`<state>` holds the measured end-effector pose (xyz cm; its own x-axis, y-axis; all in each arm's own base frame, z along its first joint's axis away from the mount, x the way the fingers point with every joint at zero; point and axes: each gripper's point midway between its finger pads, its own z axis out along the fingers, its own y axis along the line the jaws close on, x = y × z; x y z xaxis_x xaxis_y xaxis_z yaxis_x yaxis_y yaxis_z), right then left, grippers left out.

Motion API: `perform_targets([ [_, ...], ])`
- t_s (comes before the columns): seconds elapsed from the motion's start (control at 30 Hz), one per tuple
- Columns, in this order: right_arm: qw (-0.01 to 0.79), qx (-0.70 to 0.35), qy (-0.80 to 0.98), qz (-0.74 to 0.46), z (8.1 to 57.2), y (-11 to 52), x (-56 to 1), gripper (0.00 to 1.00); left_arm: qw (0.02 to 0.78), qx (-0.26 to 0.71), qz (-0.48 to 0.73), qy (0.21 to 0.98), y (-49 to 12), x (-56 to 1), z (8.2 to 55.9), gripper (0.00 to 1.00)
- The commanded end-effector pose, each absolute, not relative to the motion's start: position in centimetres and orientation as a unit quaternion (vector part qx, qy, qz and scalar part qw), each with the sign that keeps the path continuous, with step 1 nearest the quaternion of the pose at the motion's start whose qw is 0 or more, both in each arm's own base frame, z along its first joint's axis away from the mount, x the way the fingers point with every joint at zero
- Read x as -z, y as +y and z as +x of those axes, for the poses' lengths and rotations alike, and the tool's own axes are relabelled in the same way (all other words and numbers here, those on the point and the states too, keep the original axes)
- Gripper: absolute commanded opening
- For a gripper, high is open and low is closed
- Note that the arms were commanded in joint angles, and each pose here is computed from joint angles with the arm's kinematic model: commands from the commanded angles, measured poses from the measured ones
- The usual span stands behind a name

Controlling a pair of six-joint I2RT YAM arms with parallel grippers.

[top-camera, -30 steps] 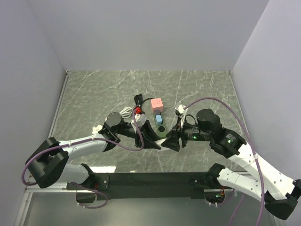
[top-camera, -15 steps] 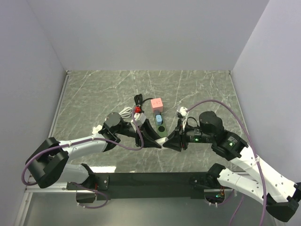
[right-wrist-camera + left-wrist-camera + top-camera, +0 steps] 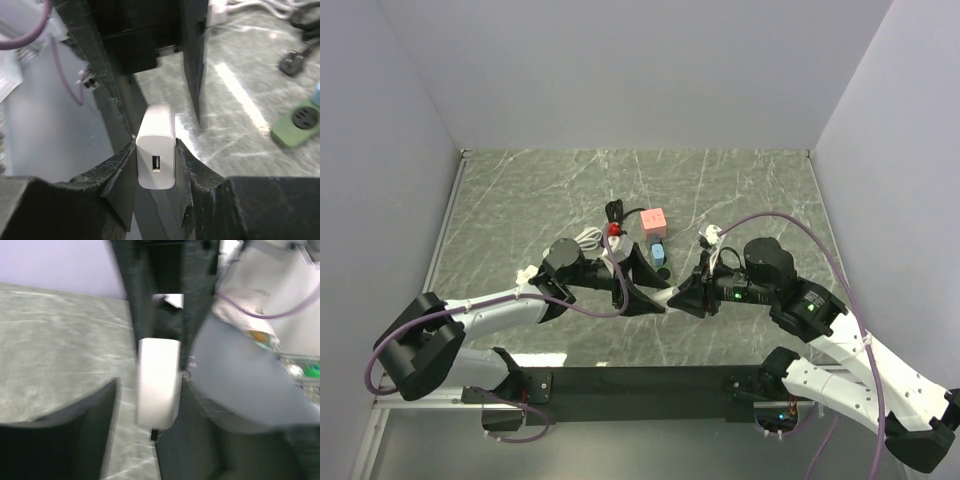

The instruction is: Insert the plug

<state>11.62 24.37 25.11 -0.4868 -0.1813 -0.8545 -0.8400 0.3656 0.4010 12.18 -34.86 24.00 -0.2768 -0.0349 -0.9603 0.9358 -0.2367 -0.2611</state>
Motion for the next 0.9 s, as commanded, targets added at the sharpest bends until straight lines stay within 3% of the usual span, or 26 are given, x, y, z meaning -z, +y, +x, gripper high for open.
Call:
perform_targets([
  [0.0, 0.434, -0.413, 0.738, -0.309, 14.1, 23.7, -28.2, 0.00, 0.447, 0.594, 0.415, 0.525, -34.5, -24.1, 15.6, 0.68],
  [0.03, 0.439, -0.402, 0.743, -0.306, 14.5, 23.5, -28.5, 0.00, 0.459, 0.582, 0.400, 0.539, -34.2, -23.9, 16.5, 0.76],
  [0.13, 0.461, -0.364, 0.760, -0.279, 16.2, 22.5, -29.1, 0.00, 0.481, 0.562, 0.368, 0.563, -32.8, -23.5, 18.2, 0.84],
  [0.5, 0.399, -0.264, 0.852, -0.214, 23.1, 23.7, -23.7, 0.00, 0.586, 0.384, 0.131, 0.701, -25.2, -20.6, 27.9, 0.81],
  [0.87, 0.317, -0.187, 0.911, -0.187, 26.6, 25.0, -17.2, 0.00, 0.606, 0.319, 0.057, 0.726, -21.5, -19.6, 29.0, 0.90],
])
